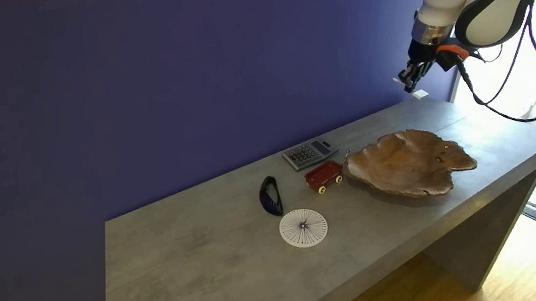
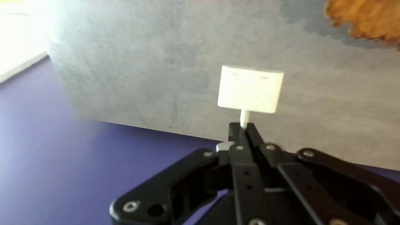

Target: Remove the white cable from the wooden plate and put it on the table

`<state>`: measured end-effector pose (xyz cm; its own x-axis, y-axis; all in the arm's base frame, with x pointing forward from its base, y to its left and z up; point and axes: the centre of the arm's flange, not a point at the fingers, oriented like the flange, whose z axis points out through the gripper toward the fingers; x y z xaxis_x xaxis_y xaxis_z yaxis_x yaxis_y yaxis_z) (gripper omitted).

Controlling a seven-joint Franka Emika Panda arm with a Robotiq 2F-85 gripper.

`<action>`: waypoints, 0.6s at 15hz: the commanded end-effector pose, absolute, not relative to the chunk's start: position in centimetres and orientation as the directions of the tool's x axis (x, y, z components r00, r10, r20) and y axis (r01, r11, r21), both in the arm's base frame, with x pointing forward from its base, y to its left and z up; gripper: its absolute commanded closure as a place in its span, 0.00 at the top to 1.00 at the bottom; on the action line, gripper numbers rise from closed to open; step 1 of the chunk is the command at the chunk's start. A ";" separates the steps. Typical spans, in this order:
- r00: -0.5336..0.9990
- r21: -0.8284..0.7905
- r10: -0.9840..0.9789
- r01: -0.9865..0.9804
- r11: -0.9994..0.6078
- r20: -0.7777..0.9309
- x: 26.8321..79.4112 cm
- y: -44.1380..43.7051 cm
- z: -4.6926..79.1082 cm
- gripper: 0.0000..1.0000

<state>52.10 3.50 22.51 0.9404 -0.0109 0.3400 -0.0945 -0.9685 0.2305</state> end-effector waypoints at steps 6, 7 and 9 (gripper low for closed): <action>0.971 0.136 0.048 0.016 -0.991 0.235 47.1 0.6 19.1 0.01; 0.972 0.129 0.050 0.021 -0.991 0.229 46.3 0.3 18.3 0.01; 0.976 0.111 0.038 0.014 -0.994 0.214 45.1 -0.3 16.8 0.01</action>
